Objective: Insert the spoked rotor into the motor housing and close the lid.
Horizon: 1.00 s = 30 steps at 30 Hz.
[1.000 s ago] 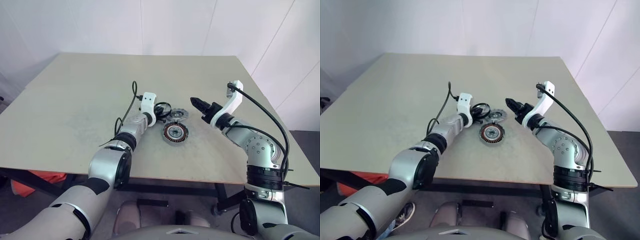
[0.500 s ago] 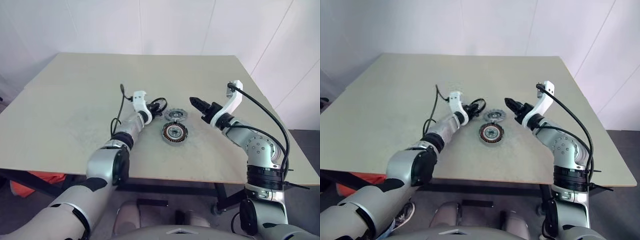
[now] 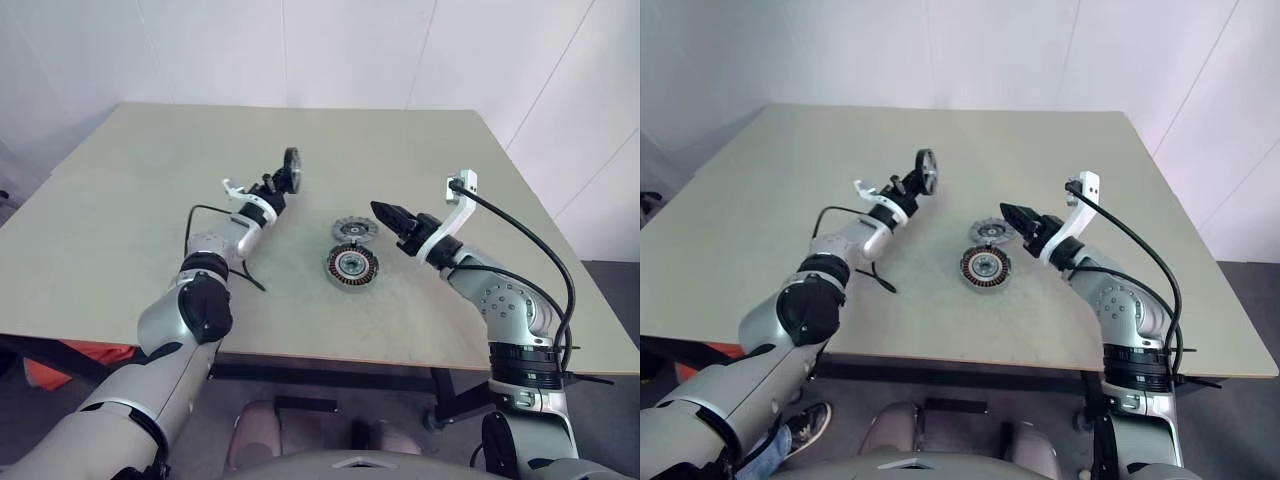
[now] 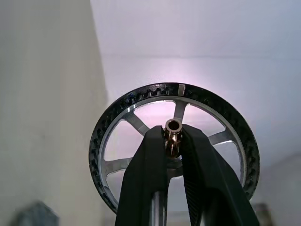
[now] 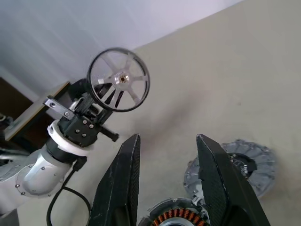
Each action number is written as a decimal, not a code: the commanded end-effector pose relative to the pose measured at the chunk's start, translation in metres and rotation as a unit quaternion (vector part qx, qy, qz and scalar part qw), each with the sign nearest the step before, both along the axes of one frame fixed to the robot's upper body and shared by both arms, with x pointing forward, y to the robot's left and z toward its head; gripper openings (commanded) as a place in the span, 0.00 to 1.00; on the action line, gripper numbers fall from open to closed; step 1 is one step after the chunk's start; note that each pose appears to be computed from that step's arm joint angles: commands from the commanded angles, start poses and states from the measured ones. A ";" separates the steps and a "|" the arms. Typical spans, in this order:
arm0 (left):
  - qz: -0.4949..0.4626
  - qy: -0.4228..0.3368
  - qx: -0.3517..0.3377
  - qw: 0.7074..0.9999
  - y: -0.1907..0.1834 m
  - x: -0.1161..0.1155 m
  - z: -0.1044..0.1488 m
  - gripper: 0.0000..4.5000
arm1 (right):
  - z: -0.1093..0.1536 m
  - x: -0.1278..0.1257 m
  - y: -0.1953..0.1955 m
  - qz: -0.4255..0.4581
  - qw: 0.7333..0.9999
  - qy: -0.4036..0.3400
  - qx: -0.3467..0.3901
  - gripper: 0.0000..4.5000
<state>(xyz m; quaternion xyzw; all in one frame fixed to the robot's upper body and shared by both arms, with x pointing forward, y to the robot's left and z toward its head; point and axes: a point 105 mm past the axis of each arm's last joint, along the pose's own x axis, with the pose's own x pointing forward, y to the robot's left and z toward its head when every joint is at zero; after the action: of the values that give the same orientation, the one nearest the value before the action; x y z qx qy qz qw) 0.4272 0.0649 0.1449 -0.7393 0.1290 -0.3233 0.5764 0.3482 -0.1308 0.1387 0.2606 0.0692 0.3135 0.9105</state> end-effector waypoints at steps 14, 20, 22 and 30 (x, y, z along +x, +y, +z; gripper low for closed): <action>-0.116 -0.026 -0.176 0.977 -0.036 -0.040 0.016 0.08 | 0.058 0.023 -0.022 -0.084 0.985 -0.109 0.104 0.46; -0.112 -0.024 -0.178 0.977 -0.038 -0.039 0.015 0.07 | 0.064 0.017 -0.011 -0.048 0.984 -0.113 0.128 0.68; -0.112 -0.024 -0.178 0.977 -0.038 -0.039 0.015 0.07 | 0.063 0.013 -0.003 -0.029 0.985 -0.112 0.127 0.83; -0.117 -0.021 -0.166 0.979 -0.043 -0.040 0.015 0.07 | 0.041 0.003 0.031 0.029 0.993 -0.109 0.020 0.99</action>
<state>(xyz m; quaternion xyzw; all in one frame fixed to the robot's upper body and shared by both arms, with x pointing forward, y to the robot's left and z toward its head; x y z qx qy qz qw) 0.3855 0.0204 0.1464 -0.8046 0.1632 -0.4040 0.4033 0.3553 -0.1030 0.1654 0.2650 -0.0026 0.3525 0.8975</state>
